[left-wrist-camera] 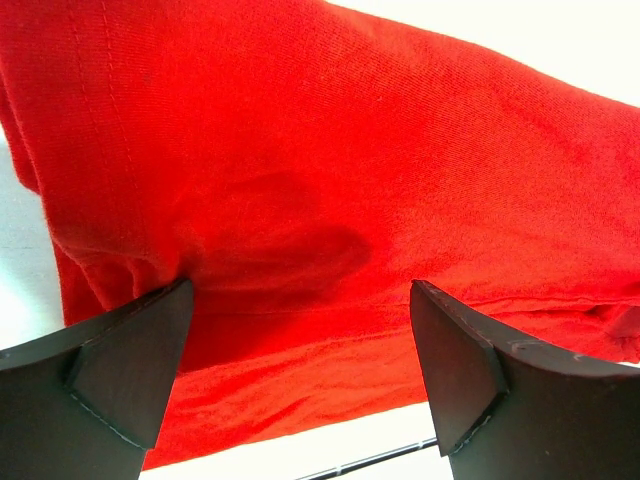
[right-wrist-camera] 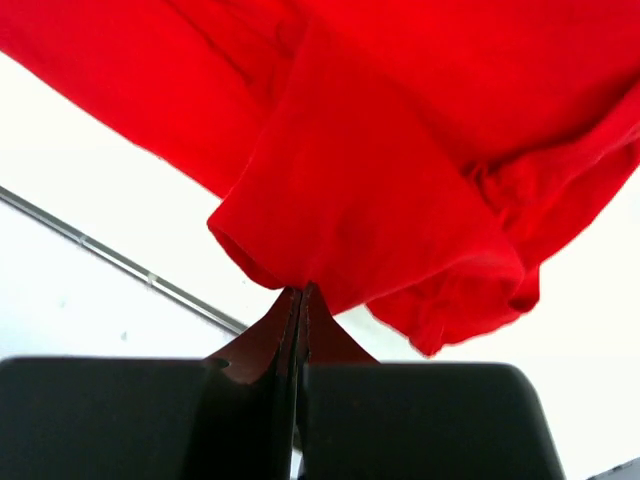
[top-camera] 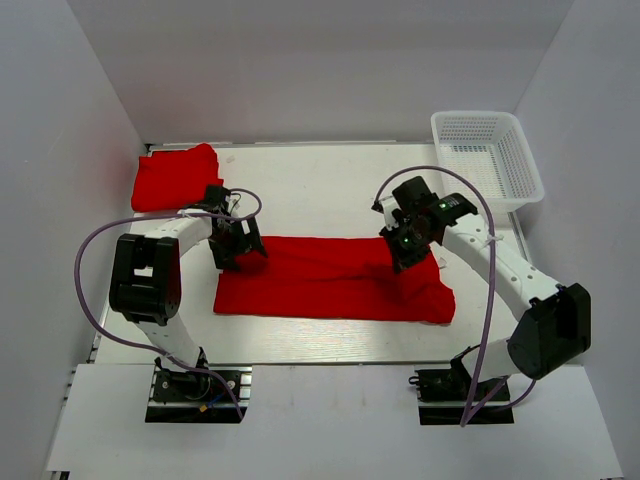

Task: Fold and stack the t-shirts
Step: Fold the other side of the tshirt into a rectangle, then rotate the tshirt 90 degrees, then grab the bottom of the folded rectangular tshirt with both arms

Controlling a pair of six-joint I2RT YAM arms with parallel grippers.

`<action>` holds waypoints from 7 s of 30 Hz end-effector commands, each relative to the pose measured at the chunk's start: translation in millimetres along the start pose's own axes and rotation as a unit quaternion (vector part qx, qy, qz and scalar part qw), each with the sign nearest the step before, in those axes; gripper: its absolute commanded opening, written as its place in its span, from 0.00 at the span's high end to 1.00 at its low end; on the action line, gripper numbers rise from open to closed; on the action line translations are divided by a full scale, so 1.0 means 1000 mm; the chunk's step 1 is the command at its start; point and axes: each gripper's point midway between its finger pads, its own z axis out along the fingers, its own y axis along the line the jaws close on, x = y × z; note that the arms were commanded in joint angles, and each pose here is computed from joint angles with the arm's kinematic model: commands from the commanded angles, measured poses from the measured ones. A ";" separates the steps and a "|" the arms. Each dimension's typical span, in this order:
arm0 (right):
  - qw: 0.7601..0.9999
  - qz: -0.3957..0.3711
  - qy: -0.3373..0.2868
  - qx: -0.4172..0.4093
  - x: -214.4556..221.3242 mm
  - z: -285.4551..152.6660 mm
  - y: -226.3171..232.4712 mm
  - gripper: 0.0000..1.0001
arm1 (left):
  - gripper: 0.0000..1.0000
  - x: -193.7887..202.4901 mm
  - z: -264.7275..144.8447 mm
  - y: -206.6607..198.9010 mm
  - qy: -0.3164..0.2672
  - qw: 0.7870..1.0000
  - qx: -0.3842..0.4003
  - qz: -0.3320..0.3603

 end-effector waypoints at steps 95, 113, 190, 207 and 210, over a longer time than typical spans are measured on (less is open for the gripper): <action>0.913 0.221 -0.268 -0.215 -0.317 0.222 -0.104 0.10 | 0.00 0.235 -0.020 -0.079 0.298 0.910 0.226 0.180; 0.969 0.084 -0.234 0.000 -0.271 0.060 -0.108 0.10 | 0.00 0.108 -0.108 -0.198 0.020 0.919 0.191 0.344; 0.951 0.236 -0.188 -0.061 -0.005 0.066 -0.008 0.10 | 0.00 0.088 -0.022 -0.085 -0.035 0.968 0.104 0.226; 0.950 0.271 -0.104 -0.112 0.041 0.106 0.015 0.10 | 0.11 0.110 0.014 -0.078 -0.004 0.971 0.079 0.224; 0.950 0.275 -0.103 -0.106 0.043 0.111 0.012 0.10 | 0.21 0.115 0.023 -0.072 0.012 0.974 0.068 0.217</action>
